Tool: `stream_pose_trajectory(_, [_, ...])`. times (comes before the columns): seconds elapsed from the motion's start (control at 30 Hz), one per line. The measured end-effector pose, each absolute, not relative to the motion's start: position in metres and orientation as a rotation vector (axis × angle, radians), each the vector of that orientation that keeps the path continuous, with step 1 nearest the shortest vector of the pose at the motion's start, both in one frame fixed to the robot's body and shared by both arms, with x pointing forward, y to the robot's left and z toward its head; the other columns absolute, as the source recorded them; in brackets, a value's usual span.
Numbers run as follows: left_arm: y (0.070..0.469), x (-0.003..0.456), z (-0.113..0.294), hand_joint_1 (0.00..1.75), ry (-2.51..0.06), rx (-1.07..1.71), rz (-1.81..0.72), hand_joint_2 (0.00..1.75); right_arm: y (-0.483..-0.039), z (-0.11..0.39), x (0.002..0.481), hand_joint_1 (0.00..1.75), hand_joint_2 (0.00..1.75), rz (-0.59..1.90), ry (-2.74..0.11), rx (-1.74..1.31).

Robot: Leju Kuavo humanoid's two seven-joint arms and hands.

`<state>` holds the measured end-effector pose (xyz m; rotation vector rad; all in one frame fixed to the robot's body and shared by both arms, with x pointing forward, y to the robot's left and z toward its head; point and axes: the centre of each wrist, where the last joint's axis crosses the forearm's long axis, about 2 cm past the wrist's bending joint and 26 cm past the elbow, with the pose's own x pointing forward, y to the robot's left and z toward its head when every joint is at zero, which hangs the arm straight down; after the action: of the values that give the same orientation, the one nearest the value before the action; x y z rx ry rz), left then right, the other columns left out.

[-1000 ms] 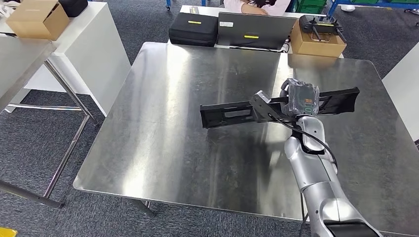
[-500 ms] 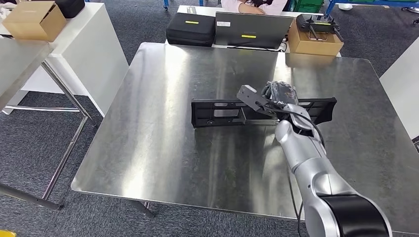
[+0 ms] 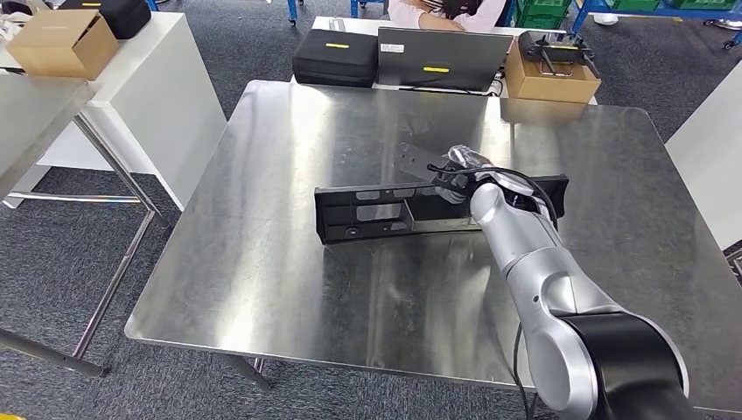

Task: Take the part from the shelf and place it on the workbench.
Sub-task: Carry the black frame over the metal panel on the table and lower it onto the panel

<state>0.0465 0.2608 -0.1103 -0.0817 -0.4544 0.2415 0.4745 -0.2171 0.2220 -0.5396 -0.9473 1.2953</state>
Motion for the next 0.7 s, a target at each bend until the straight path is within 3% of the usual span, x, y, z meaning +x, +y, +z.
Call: stream_pose_trajectory(0.7, [0.2592,0.0451,-0.1104,0.00,-0.444,-0.074,0.249,1.75,-0.2201,0.2181,0.4737,0.00,0.00,1.313,-0.945,-0.569])
